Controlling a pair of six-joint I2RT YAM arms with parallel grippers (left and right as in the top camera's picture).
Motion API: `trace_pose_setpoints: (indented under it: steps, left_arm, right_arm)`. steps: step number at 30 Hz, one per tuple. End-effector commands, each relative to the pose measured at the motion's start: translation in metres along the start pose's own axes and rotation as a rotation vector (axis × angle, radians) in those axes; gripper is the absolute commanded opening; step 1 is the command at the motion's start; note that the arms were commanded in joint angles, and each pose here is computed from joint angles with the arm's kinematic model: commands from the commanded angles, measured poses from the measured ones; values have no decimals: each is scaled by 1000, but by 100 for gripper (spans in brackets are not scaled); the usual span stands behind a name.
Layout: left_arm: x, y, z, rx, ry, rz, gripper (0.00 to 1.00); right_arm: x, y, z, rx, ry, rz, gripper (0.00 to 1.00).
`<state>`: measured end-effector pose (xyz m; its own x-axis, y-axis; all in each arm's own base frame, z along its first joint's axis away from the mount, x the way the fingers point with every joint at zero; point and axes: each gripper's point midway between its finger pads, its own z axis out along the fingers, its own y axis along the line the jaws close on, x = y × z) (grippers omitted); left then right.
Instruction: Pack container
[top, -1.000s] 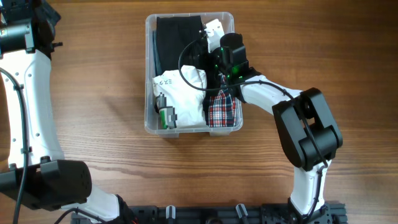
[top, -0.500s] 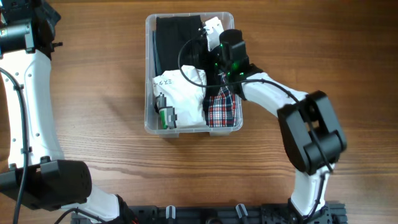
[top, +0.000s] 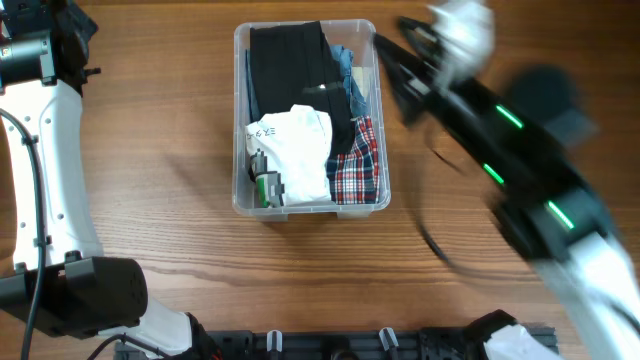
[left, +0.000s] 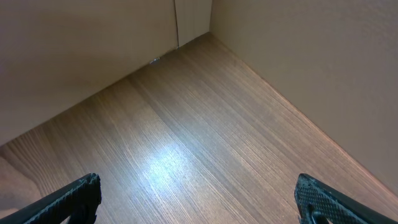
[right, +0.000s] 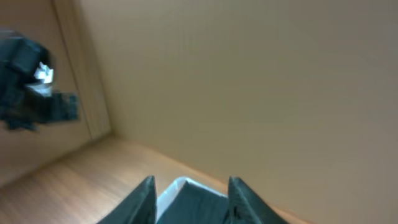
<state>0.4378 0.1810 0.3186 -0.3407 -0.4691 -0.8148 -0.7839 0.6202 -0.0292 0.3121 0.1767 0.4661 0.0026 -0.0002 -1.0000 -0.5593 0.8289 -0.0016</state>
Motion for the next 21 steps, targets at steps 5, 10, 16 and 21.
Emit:
trace_pose_setpoints:
  steps: [5, 10, 16, 21]
  left_arm:
    - [-1, 4, 3, -21, -5, 11, 100]
    - [-1, 4, 3, -21, -5, 11, 100]
    - [-1, 4, 3, -21, -5, 11, 100]
    - [-1, 4, 3, -21, -5, 11, 100]
  right_arm:
    - [-42, 4, -167, 120, -146, -6, 77]
    - [-31, 16, -251, 119, -212, 39, 79]
    - [-13, 21, -339, 163, -349, 31, 99]
    - [18, 23, -361, 174, -311, 39, 100]
